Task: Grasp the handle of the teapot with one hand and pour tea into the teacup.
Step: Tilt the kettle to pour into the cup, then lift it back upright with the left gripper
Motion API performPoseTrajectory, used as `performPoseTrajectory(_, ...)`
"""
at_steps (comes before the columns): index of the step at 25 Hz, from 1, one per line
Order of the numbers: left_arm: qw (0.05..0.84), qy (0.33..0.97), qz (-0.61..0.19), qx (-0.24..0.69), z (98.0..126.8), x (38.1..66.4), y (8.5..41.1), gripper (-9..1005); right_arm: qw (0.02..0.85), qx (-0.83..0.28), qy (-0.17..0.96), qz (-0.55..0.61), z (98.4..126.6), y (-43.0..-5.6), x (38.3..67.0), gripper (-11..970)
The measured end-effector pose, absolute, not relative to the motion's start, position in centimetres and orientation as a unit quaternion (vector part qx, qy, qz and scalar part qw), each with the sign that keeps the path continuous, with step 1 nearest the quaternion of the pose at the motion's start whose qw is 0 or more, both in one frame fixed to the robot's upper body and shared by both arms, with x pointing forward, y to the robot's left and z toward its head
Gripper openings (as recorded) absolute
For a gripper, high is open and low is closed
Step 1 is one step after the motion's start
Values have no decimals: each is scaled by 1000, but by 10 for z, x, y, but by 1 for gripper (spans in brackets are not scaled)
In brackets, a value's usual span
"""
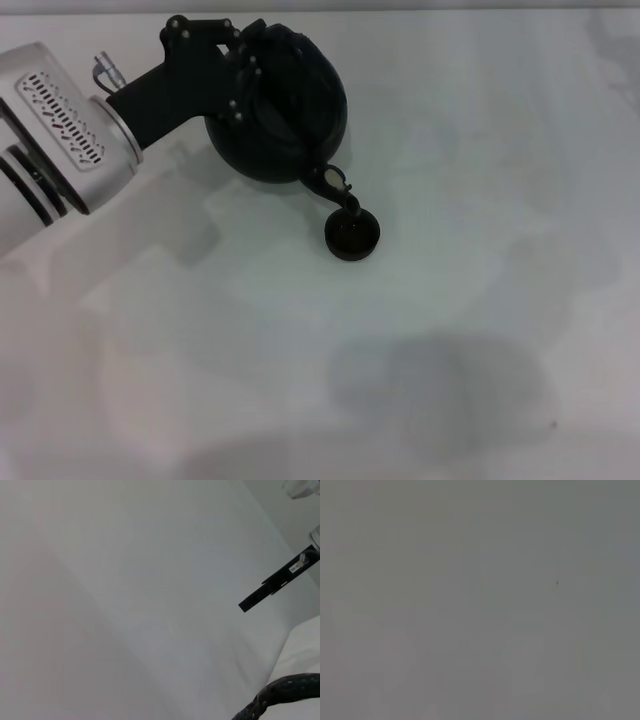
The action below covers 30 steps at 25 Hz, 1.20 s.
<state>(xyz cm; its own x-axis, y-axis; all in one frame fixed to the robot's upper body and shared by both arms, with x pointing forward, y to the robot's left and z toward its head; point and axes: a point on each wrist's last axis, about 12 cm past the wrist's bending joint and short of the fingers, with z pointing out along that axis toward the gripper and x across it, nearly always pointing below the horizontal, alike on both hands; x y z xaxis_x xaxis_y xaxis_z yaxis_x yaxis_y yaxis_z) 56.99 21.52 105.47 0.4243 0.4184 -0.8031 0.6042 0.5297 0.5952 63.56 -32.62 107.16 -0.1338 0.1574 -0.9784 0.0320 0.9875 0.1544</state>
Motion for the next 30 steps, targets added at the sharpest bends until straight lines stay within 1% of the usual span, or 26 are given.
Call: performPoseTrajectory(30,696,502,-50,512,1058,573,207,88,652,65,754,47,1072,-326,637,845)
